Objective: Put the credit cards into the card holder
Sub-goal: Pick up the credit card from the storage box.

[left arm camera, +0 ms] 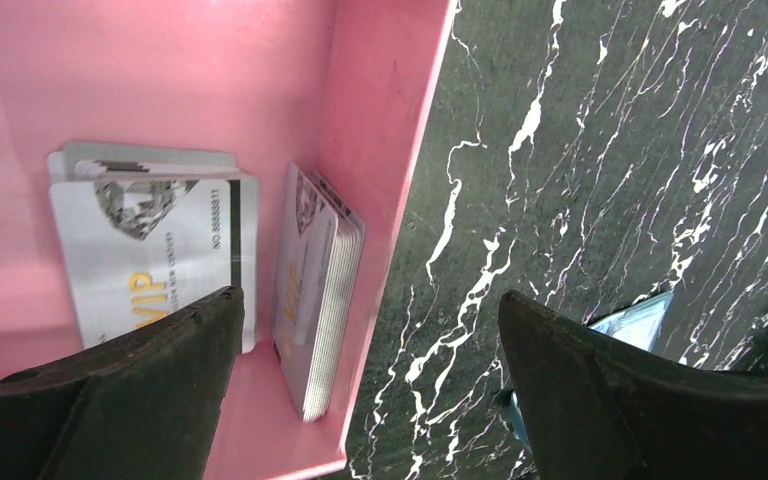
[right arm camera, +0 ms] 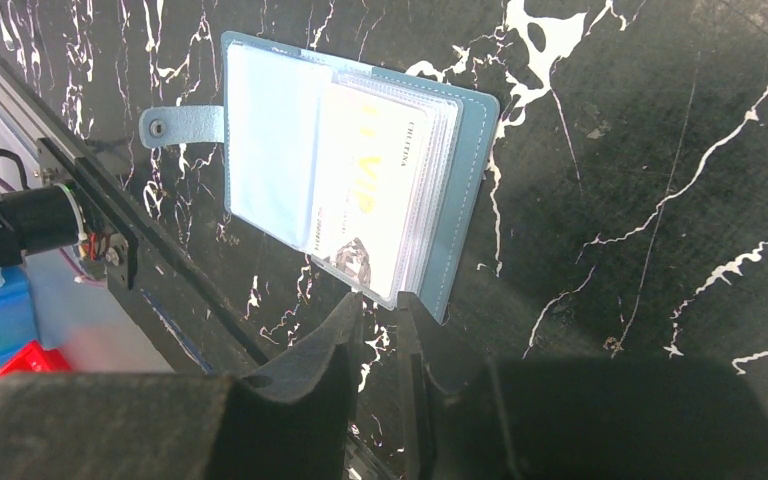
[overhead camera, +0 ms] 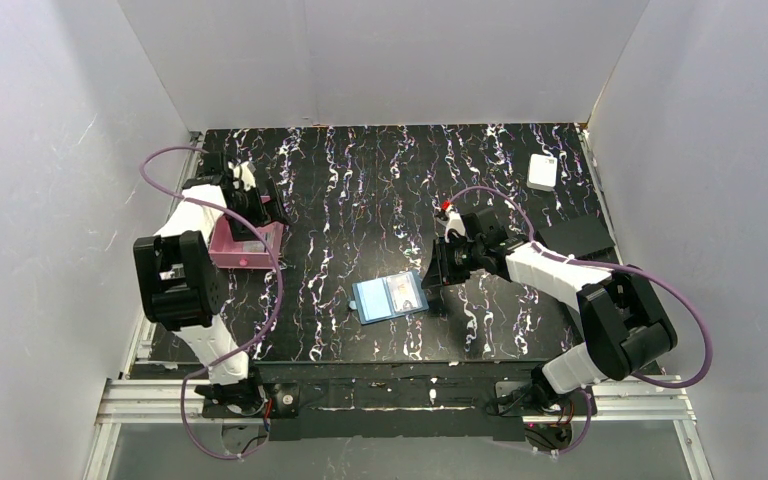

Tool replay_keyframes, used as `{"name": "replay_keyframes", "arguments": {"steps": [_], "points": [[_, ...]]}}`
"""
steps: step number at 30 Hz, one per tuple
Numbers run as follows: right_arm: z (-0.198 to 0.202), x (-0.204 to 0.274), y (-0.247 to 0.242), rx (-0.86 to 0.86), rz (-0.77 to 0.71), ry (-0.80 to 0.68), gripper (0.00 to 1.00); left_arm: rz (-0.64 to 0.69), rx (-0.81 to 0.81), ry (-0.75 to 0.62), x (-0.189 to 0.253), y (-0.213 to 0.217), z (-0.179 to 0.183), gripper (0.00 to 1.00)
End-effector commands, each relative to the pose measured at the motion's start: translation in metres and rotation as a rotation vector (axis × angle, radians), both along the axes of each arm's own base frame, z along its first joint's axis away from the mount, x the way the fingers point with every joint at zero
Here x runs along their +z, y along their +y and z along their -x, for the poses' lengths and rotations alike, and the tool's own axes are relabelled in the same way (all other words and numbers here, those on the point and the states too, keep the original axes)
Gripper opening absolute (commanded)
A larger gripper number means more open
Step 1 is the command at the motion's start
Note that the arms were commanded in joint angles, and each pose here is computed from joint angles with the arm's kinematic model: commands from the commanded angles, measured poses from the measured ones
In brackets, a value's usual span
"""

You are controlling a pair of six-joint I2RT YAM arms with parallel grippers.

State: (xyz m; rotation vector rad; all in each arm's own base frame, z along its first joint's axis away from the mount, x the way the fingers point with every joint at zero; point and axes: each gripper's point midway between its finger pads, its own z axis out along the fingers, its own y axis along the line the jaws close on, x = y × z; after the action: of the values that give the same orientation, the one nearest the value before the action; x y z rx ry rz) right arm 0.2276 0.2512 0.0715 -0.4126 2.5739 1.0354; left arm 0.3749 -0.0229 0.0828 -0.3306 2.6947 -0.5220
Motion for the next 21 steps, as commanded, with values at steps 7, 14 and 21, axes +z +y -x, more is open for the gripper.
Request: {"name": "replay_keyframes", "arguments": {"steps": [7, 14, 21], "points": [[-0.009, 0.015, 0.007, -0.006, -0.037, -0.022, 0.27, 0.122, -0.023, 0.002, -0.003, -0.015, -0.005, 0.96], [-0.008, 0.015, 0.008, -0.007, -0.039, -0.018, 0.27, 0.153, -0.030, -0.009, 0.004, -0.019, -0.002, 0.82], [-0.007, 0.014, 0.007, -0.008, -0.039, -0.014, 0.27, 0.140, -0.028, -0.030, 0.010, -0.018, 0.000, 0.63]]}}
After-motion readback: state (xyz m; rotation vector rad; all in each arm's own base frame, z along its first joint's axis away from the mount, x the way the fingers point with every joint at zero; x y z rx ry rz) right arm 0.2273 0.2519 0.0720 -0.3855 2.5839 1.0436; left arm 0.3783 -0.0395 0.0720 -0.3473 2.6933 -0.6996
